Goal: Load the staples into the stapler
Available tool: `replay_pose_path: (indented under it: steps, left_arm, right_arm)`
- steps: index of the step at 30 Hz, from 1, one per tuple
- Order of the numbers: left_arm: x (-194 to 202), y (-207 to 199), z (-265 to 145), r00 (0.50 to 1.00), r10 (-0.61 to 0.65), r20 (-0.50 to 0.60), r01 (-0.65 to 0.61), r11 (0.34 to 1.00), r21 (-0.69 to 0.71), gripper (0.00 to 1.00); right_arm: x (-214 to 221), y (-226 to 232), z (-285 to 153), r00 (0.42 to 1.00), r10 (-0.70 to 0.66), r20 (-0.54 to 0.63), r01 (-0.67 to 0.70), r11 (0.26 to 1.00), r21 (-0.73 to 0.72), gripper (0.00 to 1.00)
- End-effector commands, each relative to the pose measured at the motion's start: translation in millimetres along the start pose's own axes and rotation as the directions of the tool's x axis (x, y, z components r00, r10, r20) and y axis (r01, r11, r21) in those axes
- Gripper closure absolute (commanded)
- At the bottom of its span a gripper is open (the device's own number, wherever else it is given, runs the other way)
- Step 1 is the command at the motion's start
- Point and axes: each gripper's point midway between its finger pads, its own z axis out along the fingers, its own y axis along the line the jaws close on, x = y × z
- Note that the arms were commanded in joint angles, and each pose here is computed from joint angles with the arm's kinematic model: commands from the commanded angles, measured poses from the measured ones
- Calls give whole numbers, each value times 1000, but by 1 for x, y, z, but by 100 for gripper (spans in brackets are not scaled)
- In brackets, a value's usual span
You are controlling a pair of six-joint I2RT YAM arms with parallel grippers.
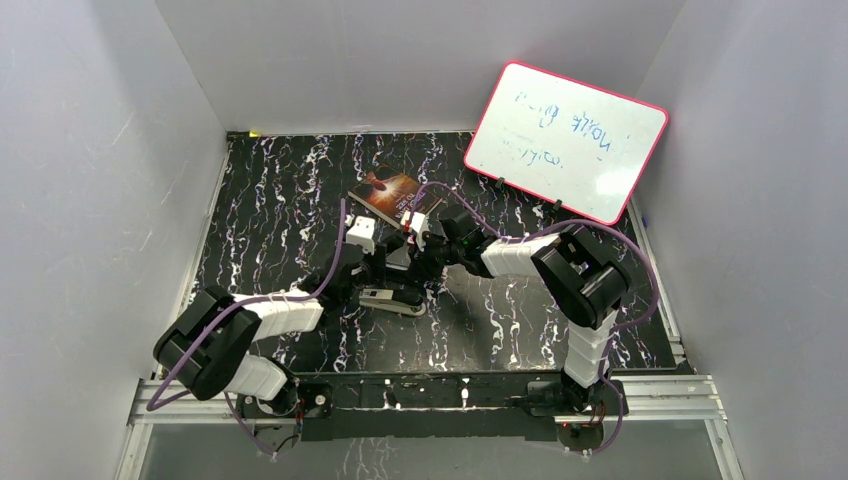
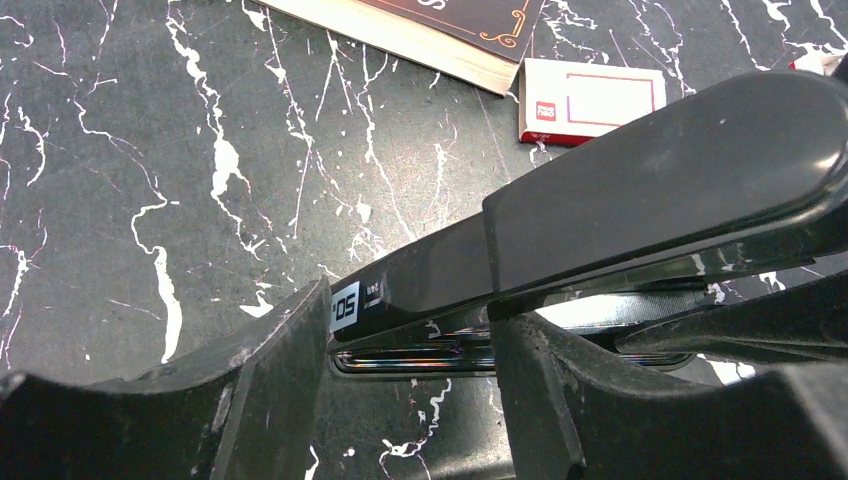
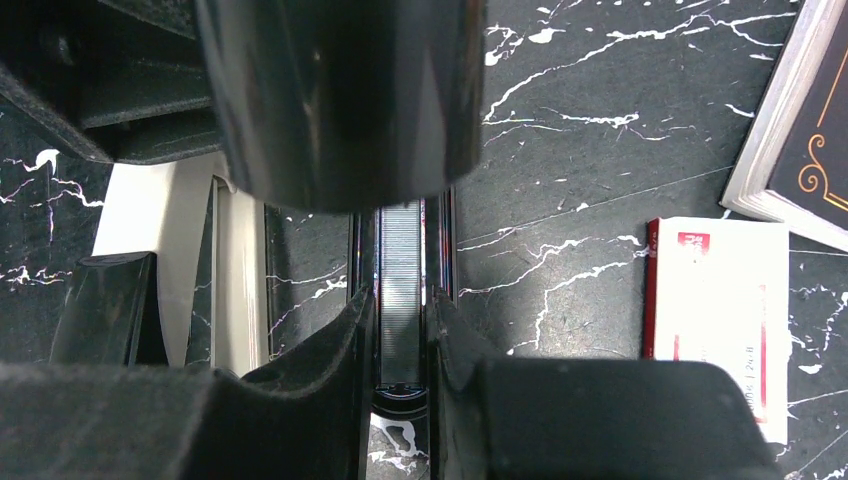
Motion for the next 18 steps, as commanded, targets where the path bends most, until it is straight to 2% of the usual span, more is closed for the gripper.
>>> replay_pose_path:
  steps: [1,16,18]
  left_arm:
    - [4,-45,-16,999,-34,-40,41,981,192,45]
    - [-27,-52,-38,997,-76,-4,75,971,226,43]
    - [-39,-51,-45,997,-78,4,75,973,219,43]
  right_arm:
    - [25,10,14,998,23,-53,-25,999,-41,100]
    - [35,9,15,997,16,-72,-19,999,-39,100]
    - [34,7,14,997,4,-73,-6,999,-32,92]
